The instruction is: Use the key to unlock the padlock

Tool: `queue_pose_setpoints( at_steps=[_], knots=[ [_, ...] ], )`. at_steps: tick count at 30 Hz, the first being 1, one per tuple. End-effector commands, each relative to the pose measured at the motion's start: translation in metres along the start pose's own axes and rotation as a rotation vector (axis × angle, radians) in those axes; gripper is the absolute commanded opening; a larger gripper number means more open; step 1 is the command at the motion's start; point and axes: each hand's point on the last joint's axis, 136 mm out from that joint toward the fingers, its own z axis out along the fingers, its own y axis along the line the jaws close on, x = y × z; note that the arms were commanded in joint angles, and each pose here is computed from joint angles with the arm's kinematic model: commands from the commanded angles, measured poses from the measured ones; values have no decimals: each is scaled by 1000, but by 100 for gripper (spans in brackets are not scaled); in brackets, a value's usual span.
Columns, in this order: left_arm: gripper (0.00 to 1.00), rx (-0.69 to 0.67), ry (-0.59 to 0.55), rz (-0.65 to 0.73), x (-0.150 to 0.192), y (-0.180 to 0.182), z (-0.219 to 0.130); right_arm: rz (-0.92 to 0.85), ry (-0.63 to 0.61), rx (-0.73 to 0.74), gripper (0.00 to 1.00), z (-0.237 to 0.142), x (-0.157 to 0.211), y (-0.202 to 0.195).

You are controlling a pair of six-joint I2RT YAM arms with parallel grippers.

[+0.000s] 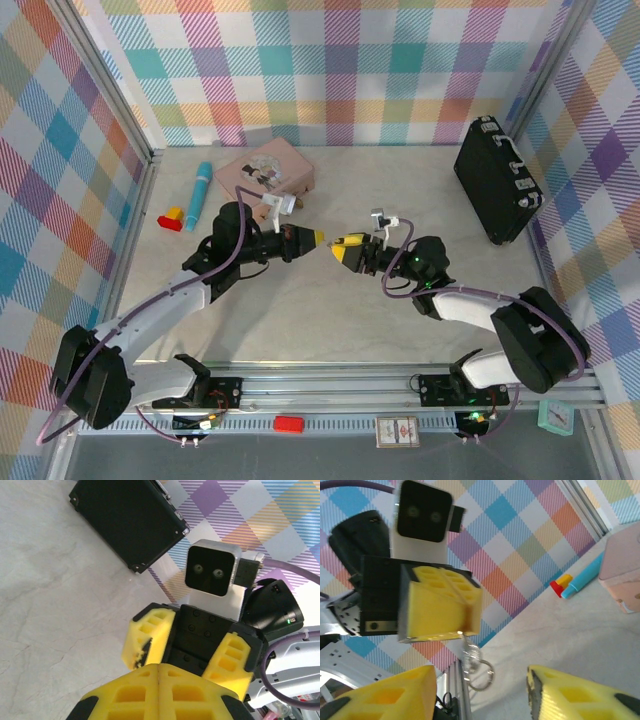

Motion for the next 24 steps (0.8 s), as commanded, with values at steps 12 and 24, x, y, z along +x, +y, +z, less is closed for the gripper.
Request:
queue_pose_setpoints(
  at_steps=[12, 24],
  knots=[
    [0, 159, 34, 74, -8, -36, 12, -73, -5, -41, 28, -11, -3, 25],
    [0, 161, 48, 85, -5, -38, 11, -83, 4, -31, 22, -12, -6, 29]
  ],
)
